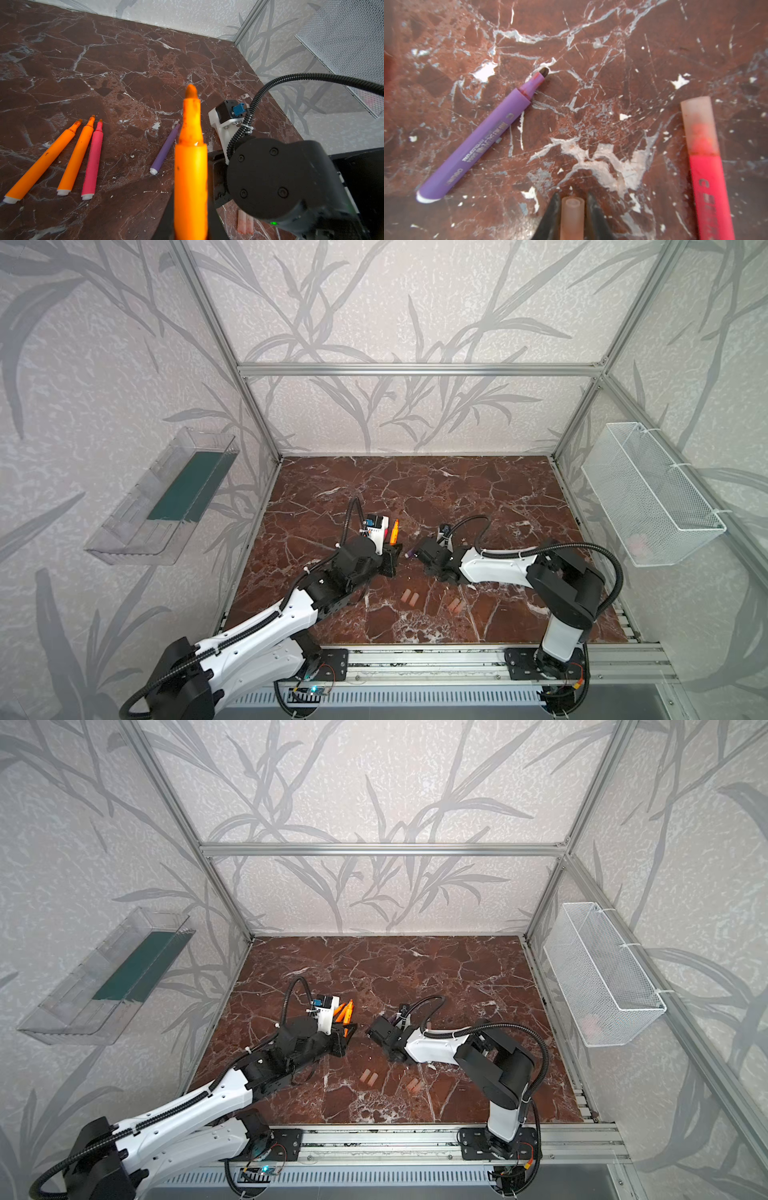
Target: Insert the pens into the pen caps
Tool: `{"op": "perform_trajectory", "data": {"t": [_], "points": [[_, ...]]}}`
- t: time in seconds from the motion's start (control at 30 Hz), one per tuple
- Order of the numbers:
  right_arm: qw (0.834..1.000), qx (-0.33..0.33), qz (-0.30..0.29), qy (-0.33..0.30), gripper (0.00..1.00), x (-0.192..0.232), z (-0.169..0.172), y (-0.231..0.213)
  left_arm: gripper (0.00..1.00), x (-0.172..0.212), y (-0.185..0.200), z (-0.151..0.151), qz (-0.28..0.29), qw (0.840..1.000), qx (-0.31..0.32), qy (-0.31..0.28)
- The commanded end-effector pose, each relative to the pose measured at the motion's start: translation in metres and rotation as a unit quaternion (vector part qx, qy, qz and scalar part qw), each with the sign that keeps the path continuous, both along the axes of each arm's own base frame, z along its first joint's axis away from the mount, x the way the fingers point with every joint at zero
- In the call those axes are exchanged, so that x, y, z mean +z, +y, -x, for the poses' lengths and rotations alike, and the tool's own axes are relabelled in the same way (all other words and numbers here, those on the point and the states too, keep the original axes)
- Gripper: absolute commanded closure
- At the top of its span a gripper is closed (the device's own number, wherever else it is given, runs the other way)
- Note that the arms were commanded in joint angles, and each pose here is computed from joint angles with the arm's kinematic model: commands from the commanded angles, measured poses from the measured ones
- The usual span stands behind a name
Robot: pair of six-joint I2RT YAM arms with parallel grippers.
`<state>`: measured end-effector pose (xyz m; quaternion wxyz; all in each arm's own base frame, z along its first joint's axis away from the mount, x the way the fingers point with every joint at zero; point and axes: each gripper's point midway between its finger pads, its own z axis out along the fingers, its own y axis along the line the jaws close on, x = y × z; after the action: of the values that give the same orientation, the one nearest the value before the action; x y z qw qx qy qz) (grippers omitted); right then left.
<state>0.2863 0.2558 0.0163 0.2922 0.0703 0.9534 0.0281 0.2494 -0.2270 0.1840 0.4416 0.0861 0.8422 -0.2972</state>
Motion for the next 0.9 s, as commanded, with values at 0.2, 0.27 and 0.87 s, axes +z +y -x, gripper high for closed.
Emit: {"op": "perform_trajectory", "data": {"t": [0.2, 0.27, 0.87], "points": [[0.999, -0.002, 0.017, 0.033, 0.90, -0.018, 0.021, -0.020, 1.00, 0.008, 0.001, -0.003, 0.004, 1.000, 0.006, -0.010], [1.000, -0.001, 0.002, 0.027, 0.91, -0.014, 0.021, -0.018, 1.00, 0.008, 0.001, -0.003, 0.003, 1.000, 0.005, -0.009], [0.977, 0.000, -0.179, -0.119, 0.94, 0.121, 0.023, -0.025, 1.00, 0.009, -0.036, 0.009, 0.037, 0.995, -0.090, 0.003]]}}
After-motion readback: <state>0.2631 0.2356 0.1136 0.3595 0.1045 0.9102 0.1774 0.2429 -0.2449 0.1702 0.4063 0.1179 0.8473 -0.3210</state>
